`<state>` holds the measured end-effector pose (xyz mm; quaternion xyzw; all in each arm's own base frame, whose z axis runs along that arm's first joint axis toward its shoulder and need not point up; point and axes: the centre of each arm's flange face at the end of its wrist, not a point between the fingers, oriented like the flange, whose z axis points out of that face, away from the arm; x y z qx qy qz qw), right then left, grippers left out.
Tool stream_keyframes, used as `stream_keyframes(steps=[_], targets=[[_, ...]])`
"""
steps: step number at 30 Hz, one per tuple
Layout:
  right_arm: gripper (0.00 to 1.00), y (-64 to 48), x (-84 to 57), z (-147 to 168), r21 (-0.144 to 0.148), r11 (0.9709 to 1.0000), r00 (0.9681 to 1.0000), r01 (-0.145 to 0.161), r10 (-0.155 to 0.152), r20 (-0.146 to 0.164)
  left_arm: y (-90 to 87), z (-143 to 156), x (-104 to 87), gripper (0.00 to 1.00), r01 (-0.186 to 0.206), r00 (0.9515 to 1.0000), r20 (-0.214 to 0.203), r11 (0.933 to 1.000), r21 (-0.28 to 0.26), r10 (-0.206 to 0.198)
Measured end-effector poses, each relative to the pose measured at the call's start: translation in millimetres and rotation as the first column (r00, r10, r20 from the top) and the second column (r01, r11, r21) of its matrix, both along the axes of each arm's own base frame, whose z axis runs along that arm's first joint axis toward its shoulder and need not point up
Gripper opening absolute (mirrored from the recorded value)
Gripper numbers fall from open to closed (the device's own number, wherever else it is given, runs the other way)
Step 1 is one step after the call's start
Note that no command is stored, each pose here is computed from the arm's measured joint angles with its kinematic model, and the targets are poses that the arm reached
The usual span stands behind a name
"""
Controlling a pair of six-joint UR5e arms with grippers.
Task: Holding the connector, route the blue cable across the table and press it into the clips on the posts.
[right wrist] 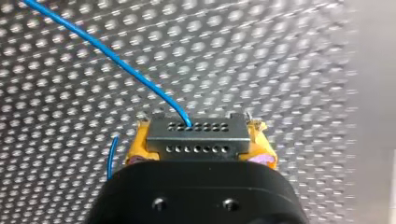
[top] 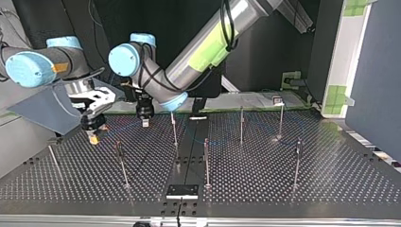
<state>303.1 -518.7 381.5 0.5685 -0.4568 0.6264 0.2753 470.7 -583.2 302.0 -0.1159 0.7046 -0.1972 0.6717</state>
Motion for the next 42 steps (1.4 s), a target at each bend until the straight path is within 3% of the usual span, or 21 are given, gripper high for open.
stream_keyframes(steps=[7,14,21,30,42], targets=[[0.00,7.6,-3.0,23.7,-0.016,0.9999,0.9999,0.002,-0.002,0.013,1.4,29.0,-7.1,0.00,0.038,0.9982,0.047,0.9991,-0.021,-0.037],[0.00,11.9,-4.6,39.6,-0.028,0.9996,0.9998,0.001,-0.001,0.021,-3.0,55.6,-0.8,0.00,0.078,0.9909,0.114,0.9951,-0.060,-0.071],[0.00,11.6,-5.3,46.3,-0.030,0.9996,0.9997,0.002,-0.001,0.023,9.0,60.7,18.9,0.00,0.076,0.9898,0.125,0.9955,-0.057,-0.068],[0.00,2.9,-12.7,65.5,-0.043,0.9990,0.9989,0.015,-0.013,0.044,18.9,74.2,39.5,0.00,0.091,0.9856,0.148,0.9939,-0.063,-0.081],[0.00,-3.6,-20.0,68.0,-0.039,0.9989,0.9984,0.028,-0.026,0.051,20.8,77.7,51.8,0.00,0.129,0.9802,0.159,0.9899,-0.058,-0.118]])
